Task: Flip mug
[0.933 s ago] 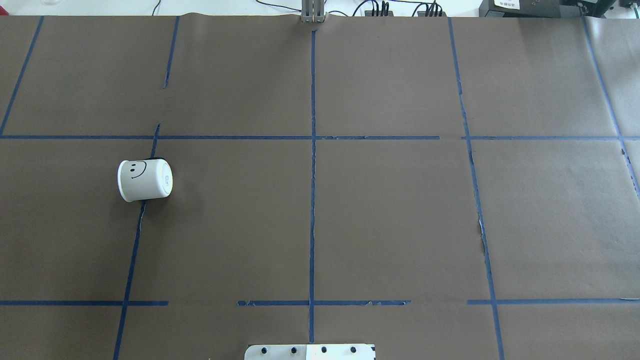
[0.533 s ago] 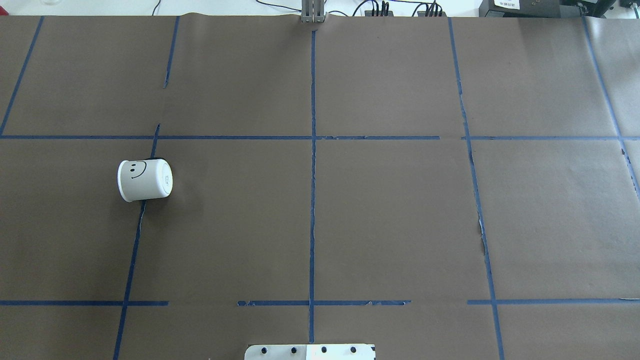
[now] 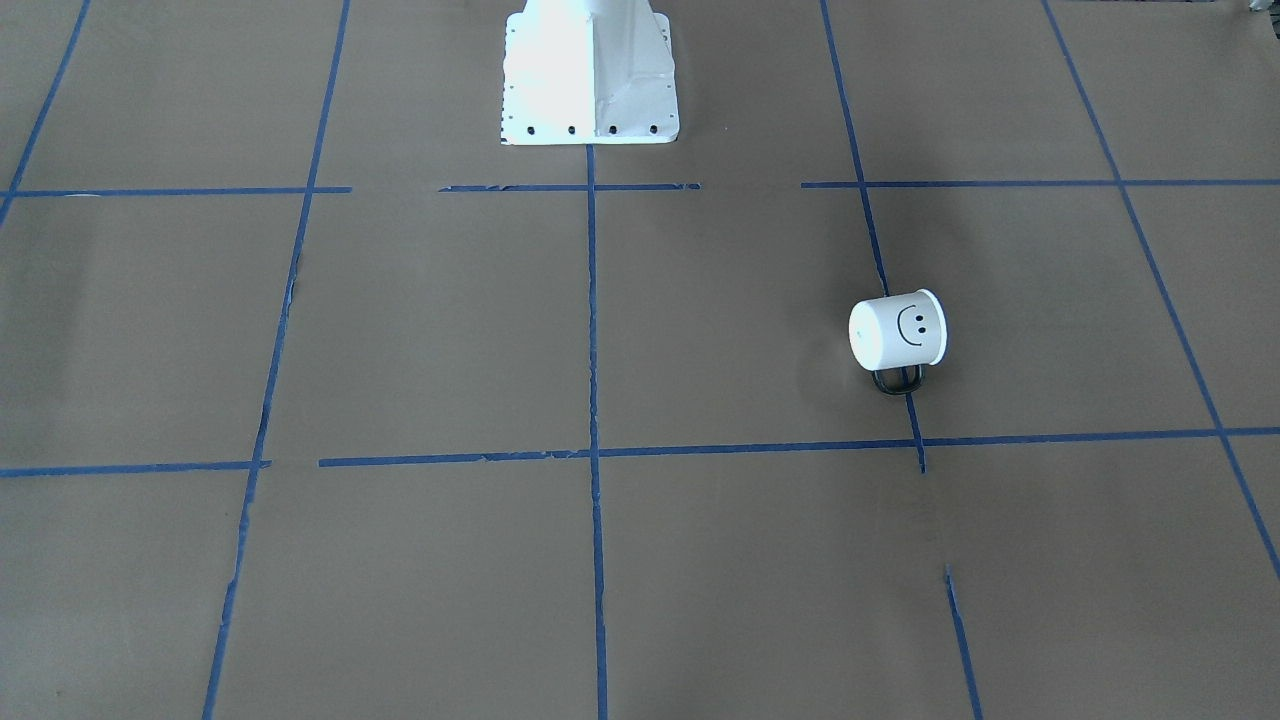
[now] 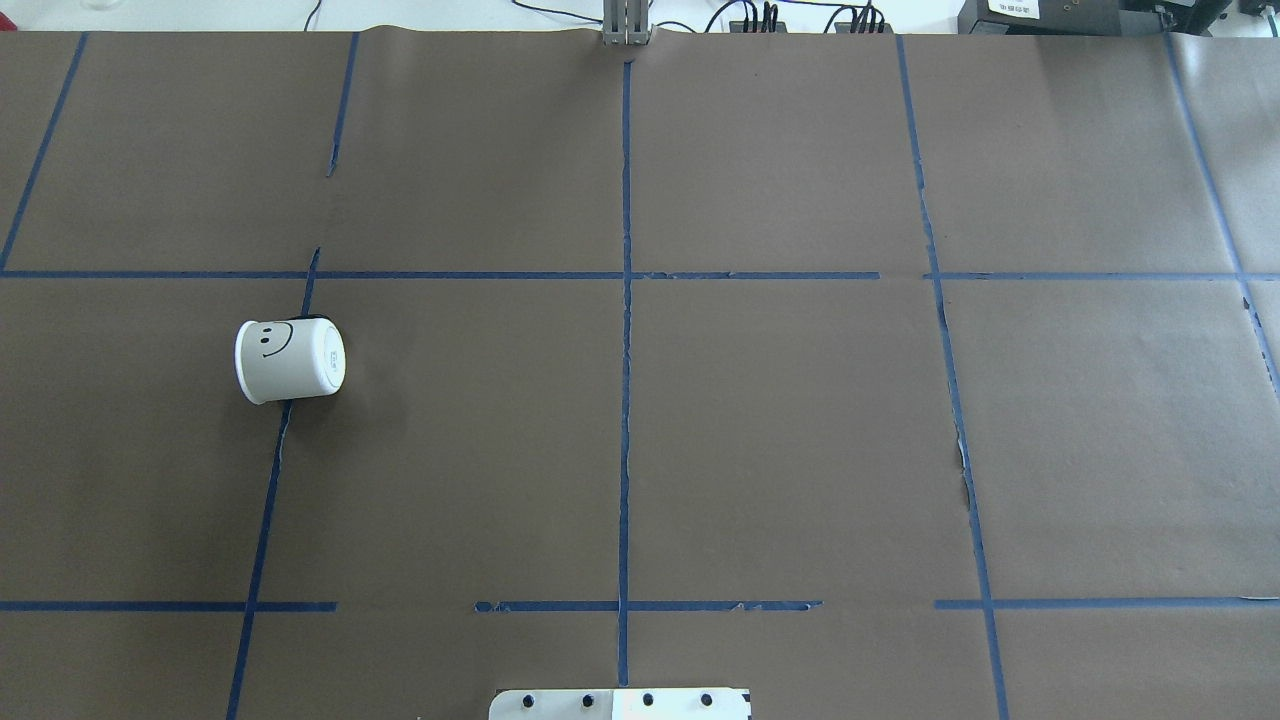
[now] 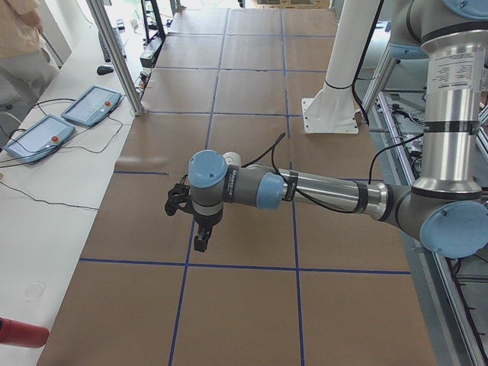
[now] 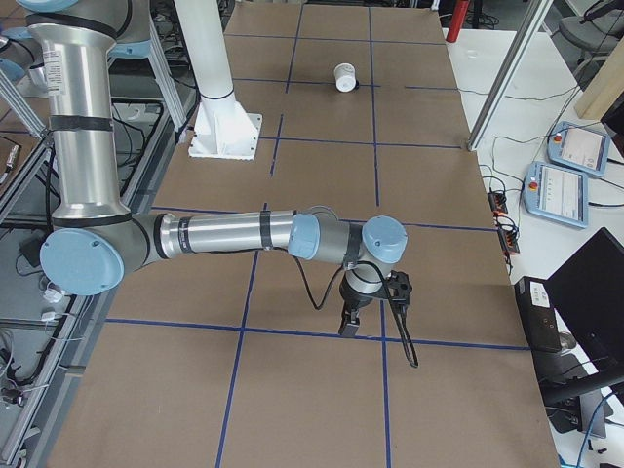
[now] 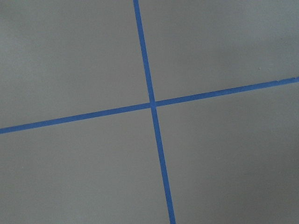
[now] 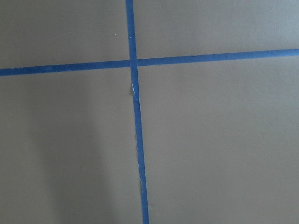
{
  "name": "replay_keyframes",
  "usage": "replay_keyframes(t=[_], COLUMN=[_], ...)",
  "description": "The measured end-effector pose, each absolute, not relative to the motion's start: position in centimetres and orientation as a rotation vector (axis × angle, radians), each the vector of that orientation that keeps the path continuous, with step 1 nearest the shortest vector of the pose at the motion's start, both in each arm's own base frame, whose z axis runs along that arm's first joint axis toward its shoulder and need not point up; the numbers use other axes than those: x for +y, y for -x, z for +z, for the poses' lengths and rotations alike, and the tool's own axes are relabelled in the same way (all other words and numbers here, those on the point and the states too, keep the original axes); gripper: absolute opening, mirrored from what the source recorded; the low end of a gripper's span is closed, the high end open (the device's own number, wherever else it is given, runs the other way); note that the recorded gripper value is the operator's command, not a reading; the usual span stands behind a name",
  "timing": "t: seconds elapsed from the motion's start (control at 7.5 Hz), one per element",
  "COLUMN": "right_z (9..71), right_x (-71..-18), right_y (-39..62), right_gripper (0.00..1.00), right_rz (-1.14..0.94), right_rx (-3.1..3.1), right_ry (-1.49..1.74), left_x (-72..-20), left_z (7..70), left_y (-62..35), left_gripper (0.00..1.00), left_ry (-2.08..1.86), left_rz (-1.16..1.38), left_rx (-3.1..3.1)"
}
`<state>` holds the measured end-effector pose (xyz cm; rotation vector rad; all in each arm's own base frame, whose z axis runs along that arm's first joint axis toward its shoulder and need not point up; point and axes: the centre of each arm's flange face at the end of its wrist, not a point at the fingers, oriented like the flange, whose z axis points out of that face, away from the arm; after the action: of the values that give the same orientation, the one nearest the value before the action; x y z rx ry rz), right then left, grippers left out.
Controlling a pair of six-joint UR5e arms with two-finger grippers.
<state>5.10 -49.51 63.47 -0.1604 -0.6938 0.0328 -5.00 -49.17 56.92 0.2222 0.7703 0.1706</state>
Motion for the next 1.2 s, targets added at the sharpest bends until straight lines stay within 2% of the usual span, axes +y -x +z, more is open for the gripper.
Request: replay_keyframes(t=[0.27, 0.53, 1.2], right_z=[63.5, 63.5, 63.5], right_x=[-49.5, -49.5, -49.5], right_y=[-5.1, -5.1, -5.1], right_gripper=[1.0, 1.0, 1.0], right_rz=[0.033, 0.033, 0.033], right_rx=[-0.694, -0.694, -0.694], right_ry=[0.16, 0.16, 0.16], left_x=[-50.6, -49.6, -40.5], left_z=[54.7, 53.3, 51.6], left_y=[-0.9, -8.3, -22.5], left_gripper=[1.0, 1.0, 1.0], left_ry=[-0.274, -0.274, -0.317], left_rz=[0.209, 0.133, -0.218], left_rx=[0.803, 0.889, 1.216])
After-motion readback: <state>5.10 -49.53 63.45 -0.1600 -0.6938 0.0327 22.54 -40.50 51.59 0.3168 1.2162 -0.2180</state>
